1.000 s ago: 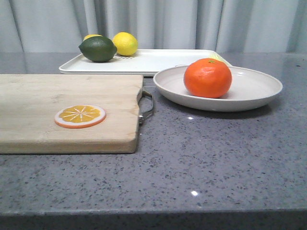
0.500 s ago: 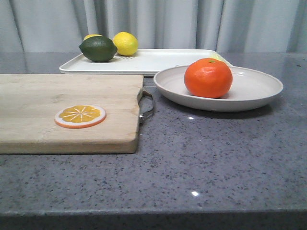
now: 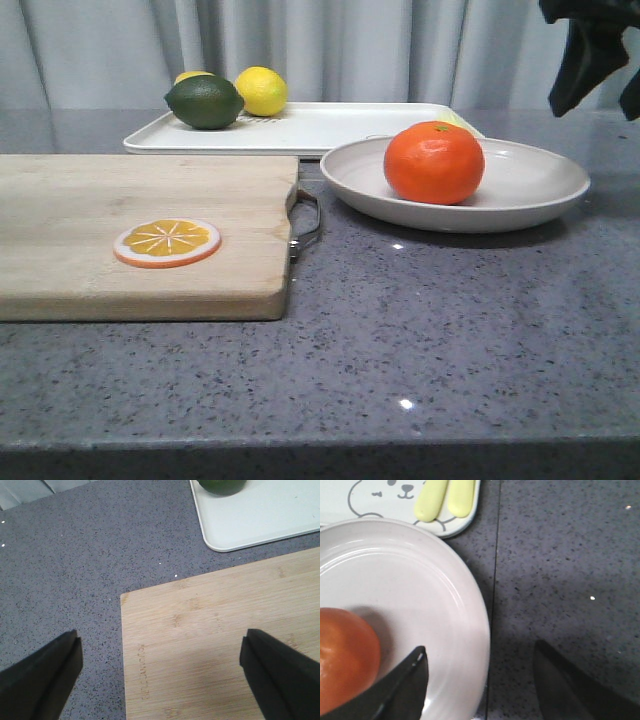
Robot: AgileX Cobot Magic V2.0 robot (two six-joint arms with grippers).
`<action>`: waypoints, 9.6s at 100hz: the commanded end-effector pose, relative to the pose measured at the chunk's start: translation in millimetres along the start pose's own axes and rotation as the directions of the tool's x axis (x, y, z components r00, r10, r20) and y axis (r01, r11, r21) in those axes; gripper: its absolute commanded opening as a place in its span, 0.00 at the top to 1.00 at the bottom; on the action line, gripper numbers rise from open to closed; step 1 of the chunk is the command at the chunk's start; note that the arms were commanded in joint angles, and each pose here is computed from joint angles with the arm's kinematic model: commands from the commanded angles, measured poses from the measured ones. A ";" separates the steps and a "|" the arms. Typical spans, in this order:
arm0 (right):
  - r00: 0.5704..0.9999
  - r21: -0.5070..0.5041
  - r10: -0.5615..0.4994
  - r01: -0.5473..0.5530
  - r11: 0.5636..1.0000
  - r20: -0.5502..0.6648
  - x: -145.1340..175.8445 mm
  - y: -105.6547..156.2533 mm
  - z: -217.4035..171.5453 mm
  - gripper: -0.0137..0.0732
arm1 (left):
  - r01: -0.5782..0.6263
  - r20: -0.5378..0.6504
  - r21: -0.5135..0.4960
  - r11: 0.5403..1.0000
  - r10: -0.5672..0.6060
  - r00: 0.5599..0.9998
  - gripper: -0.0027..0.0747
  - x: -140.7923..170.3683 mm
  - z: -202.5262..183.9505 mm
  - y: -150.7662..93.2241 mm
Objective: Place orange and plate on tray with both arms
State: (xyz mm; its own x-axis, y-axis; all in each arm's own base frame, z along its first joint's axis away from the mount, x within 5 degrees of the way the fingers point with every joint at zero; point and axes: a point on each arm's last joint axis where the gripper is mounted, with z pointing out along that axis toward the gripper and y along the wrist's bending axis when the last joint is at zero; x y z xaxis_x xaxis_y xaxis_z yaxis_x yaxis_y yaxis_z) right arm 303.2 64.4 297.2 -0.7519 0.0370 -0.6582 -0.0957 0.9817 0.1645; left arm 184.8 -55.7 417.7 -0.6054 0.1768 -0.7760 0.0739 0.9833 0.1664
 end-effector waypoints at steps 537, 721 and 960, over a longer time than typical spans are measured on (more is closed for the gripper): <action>0.944 -0.293 0.330 -0.309 0.905 0.024 -152.0 7.0 125.8 0.76 | 0.026 0.020 -0.007 1.000 -0.026 0.999 0.16 -4.0 -7.7 4.4; 0.813 0.103 -0.292 0.279 0.955 0.504 -88.2 -7.3 -141.9 0.39 | 0.060 0.237 0.001 0.998 -0.059 0.970 0.16 4.1 -33.3 19.1; 0.662 0.230 -0.316 0.216 0.949 0.680 127.3 -28.1 -172.9 0.96 | 0.058 0.672 0.076 0.995 -0.094 0.735 0.99 209.2 8.7 11.6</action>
State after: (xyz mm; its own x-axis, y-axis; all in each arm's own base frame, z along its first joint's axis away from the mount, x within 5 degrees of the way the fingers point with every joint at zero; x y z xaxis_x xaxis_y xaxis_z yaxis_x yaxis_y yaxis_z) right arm 98.1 11.3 319.3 -0.1296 -0.1574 -0.9790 -0.1406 0.9803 -0.1390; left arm 68.0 -7.6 256.6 -0.0206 0.1260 -0.9918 0.1232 0.9848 0.1225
